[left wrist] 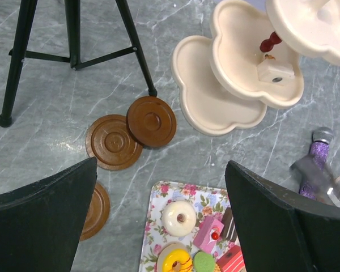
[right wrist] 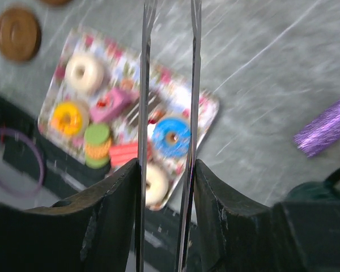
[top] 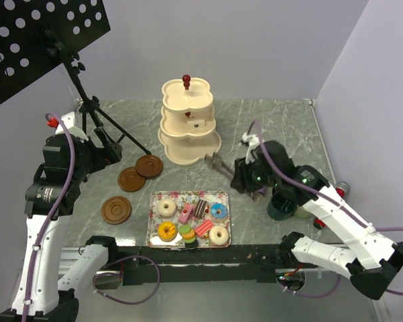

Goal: Serve the afternoon tea

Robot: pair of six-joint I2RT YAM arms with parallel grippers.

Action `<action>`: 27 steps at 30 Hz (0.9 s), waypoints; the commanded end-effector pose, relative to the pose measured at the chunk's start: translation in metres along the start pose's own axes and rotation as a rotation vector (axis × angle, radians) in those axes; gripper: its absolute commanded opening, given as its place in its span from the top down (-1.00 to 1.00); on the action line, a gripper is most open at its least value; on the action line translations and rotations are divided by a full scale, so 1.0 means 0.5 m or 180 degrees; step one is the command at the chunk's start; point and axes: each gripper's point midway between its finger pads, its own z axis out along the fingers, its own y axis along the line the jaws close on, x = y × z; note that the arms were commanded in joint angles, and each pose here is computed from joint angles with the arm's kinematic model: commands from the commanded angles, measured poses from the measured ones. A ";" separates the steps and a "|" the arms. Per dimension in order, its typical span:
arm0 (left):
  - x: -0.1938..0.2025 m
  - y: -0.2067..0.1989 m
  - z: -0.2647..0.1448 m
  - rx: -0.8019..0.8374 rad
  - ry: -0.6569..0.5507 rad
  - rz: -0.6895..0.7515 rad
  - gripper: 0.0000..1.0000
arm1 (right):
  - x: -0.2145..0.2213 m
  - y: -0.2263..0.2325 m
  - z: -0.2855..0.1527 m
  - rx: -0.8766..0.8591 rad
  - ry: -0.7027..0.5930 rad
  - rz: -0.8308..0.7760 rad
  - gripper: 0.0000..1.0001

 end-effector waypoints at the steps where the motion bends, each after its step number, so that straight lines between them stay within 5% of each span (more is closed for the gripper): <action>1: 0.008 0.008 -0.010 -0.0015 -0.0004 0.0082 -0.99 | 0.074 0.056 -0.005 -0.0184 0.0256 -0.0123 0.06; 10: 0.050 0.021 -0.017 -0.0008 0.0081 -0.0007 -0.99 | 0.208 0.093 -0.009 -0.0125 0.0895 -0.0556 0.07; 27: 0.062 0.030 -0.035 -0.0046 0.0046 -0.0126 -0.99 | 0.226 0.142 0.029 -0.0365 0.0894 -0.1309 -0.25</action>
